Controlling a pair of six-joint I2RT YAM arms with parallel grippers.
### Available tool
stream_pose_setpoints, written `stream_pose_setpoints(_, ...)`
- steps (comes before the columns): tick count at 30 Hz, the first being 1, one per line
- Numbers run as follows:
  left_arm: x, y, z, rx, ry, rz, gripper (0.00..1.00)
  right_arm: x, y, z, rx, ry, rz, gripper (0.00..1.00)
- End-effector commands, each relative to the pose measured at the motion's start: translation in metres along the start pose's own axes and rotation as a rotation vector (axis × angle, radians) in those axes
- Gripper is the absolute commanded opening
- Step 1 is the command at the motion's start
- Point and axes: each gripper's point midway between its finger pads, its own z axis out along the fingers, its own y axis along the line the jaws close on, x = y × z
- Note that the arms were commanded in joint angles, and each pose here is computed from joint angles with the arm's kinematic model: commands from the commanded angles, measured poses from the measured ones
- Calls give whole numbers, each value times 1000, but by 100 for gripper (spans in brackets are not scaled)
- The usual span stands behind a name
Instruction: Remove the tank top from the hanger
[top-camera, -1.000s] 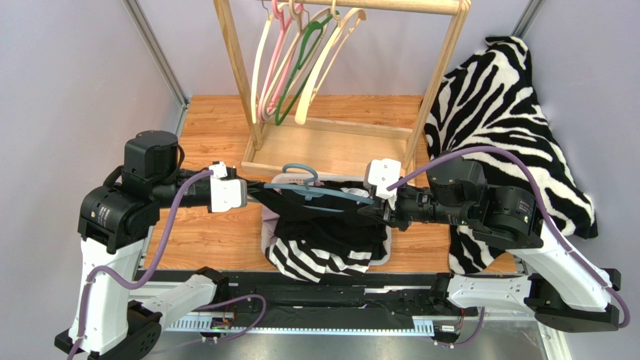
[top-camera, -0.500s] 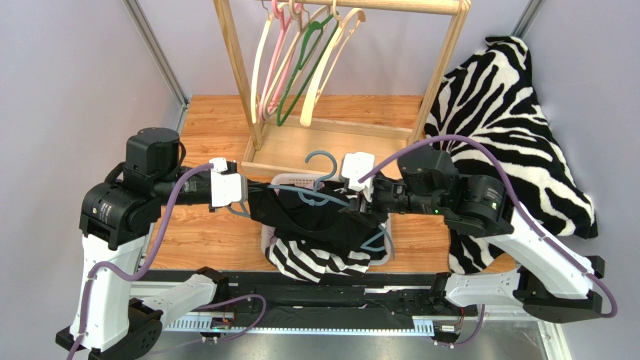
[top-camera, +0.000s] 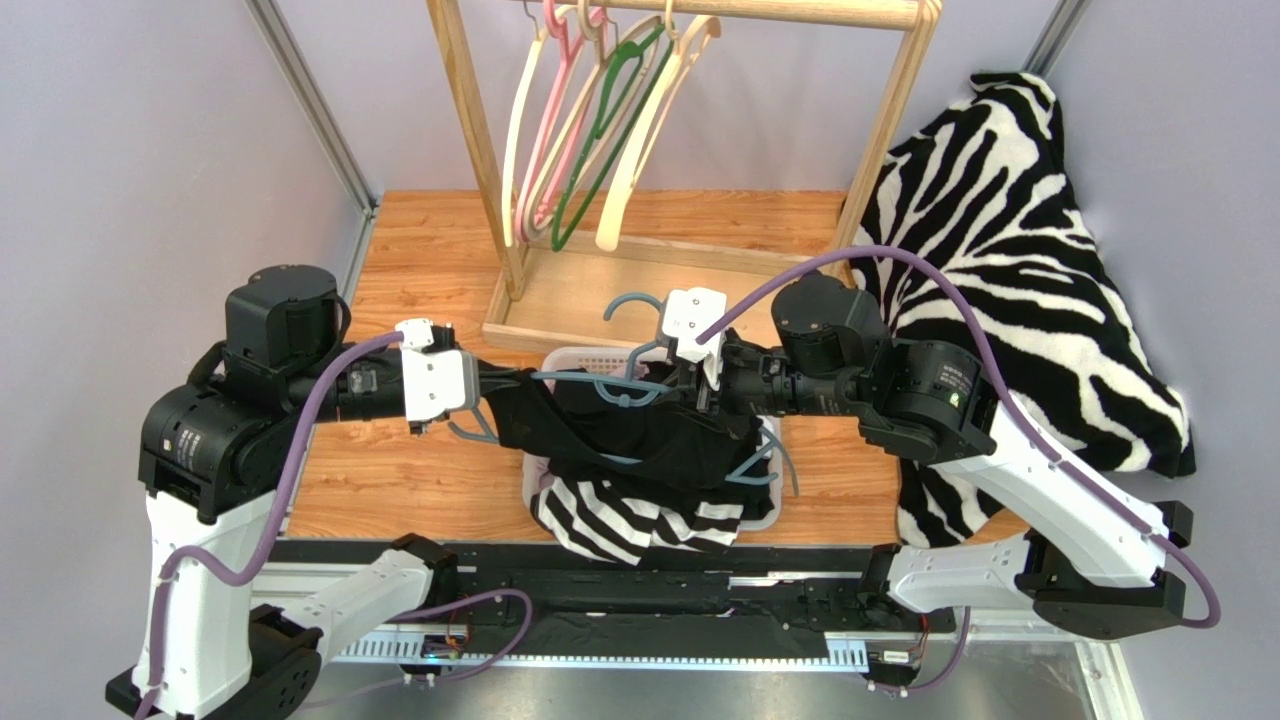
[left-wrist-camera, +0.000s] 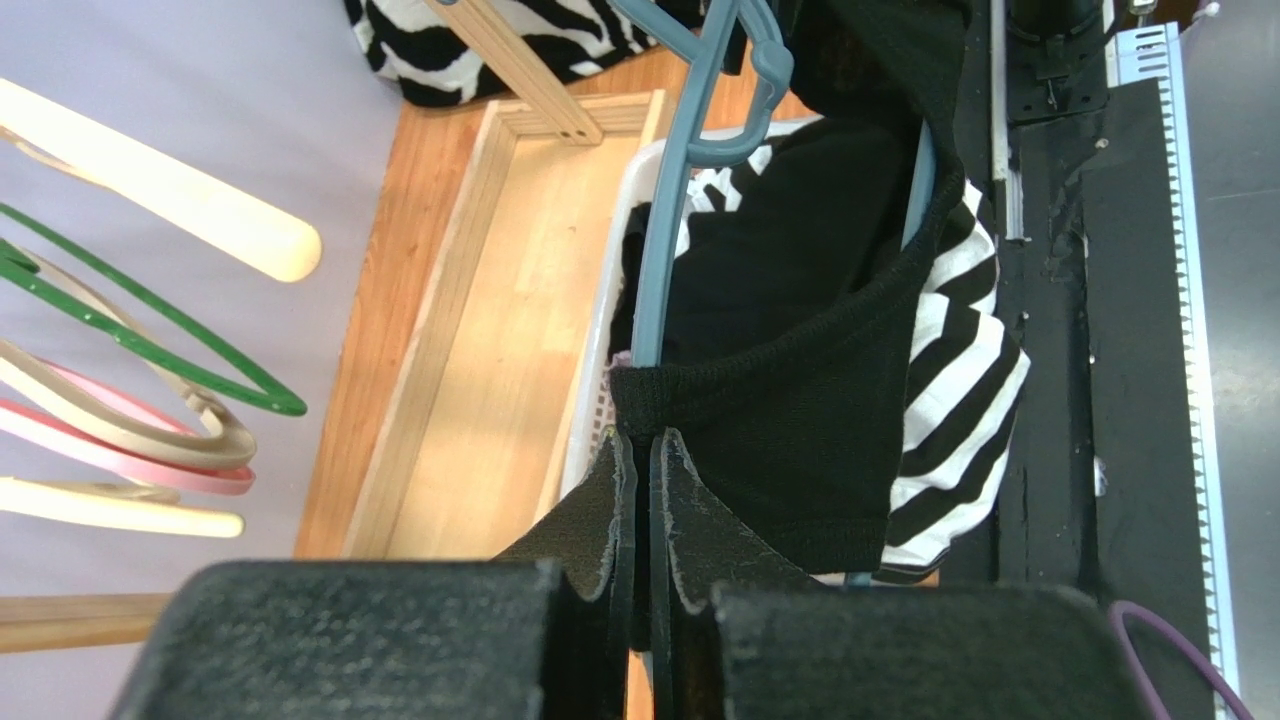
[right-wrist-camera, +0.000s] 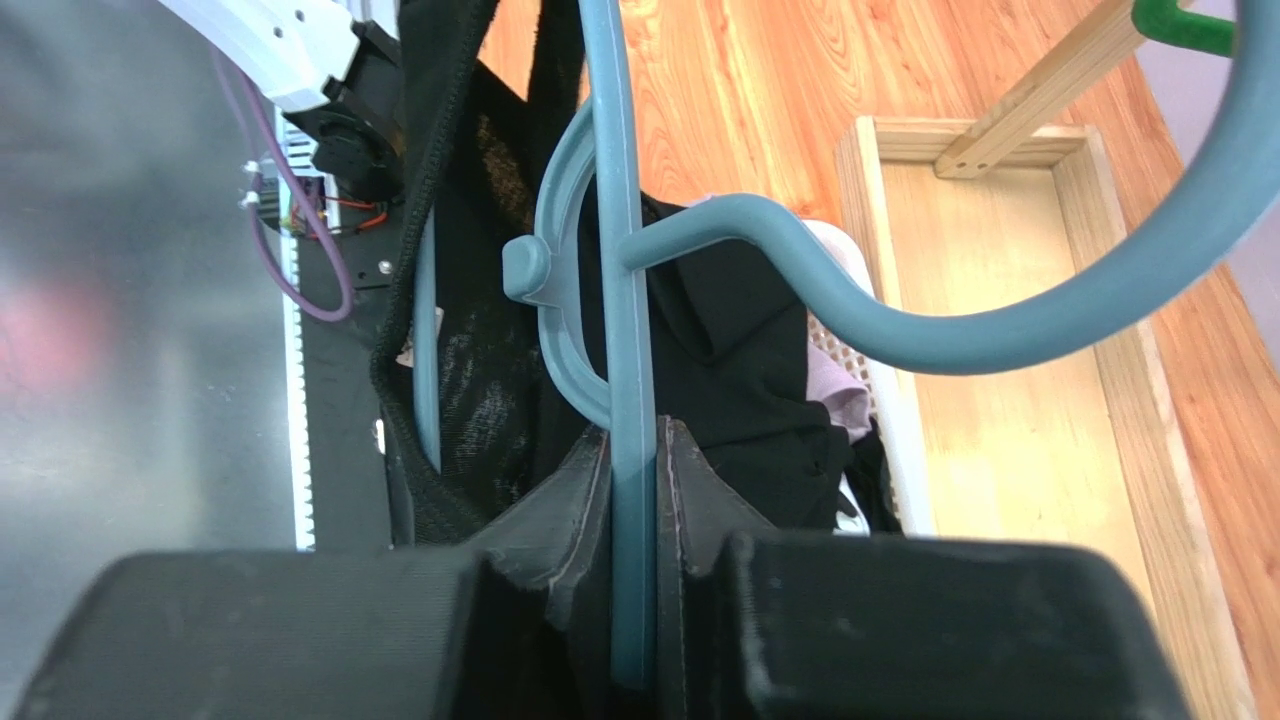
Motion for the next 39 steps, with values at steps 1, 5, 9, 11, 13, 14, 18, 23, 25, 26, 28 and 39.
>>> stream_pose_setpoints(1, -16, 6, 1, -3, -61, 38, 0, -36, 20, -6, -97, -148, -29, 0)
stream_pose_setpoints(5, -20, 8, 2, -18, -80, -19, 35, -45, 18, -4, -89, -180, -21, 0)
stream_pose_setpoints(9, -28, 39, -6, -189, -75, -70, 79, -34, 2, 7, 57, -129, -52, 0)
stream_pose_setpoints(11, -35, 53, -16, -287, -82, -115, 82, -21, -25, 8, 258, -55, -107, 0)
stream_pose_setpoints(13, -41, 76, -30, -426, -84, -133, 83, -7, -41, 10, 428, 41, -214, 0)
stream_pose_setpoints(14, -44, 78, -34, -454, -92, -161, 84, -5, -45, 11, 479, 69, -236, 0)
stream_pose_setpoints(18, -46, 85, -46, -533, -98, -208, 91, -3, -57, 6, 584, 108, -240, 0)
stream_pose_setpoints(23, -48, 51, -34, -373, -122, -266, 95, -20, -59, -12, 599, 54, -190, 0)
stream_pose_setpoints(25, -40, 28, -21, -248, -119, -346, 95, -19, -58, -15, 592, 76, -187, 0)
stream_pose_setpoints(26, -35, 20, -15, -212, -116, -426, 95, -25, -59, -20, 597, 66, -175, 0)
stream_pose_setpoints(28, -16, 3, 1, -129, -91, -516, 95, -24, -60, -21, 598, 81, -179, 0)
stream_pose_setpoints(39, 13, 43, 22, -285, -64, -645, 97, -27, -55, -17, 590, 63, -201, 0)
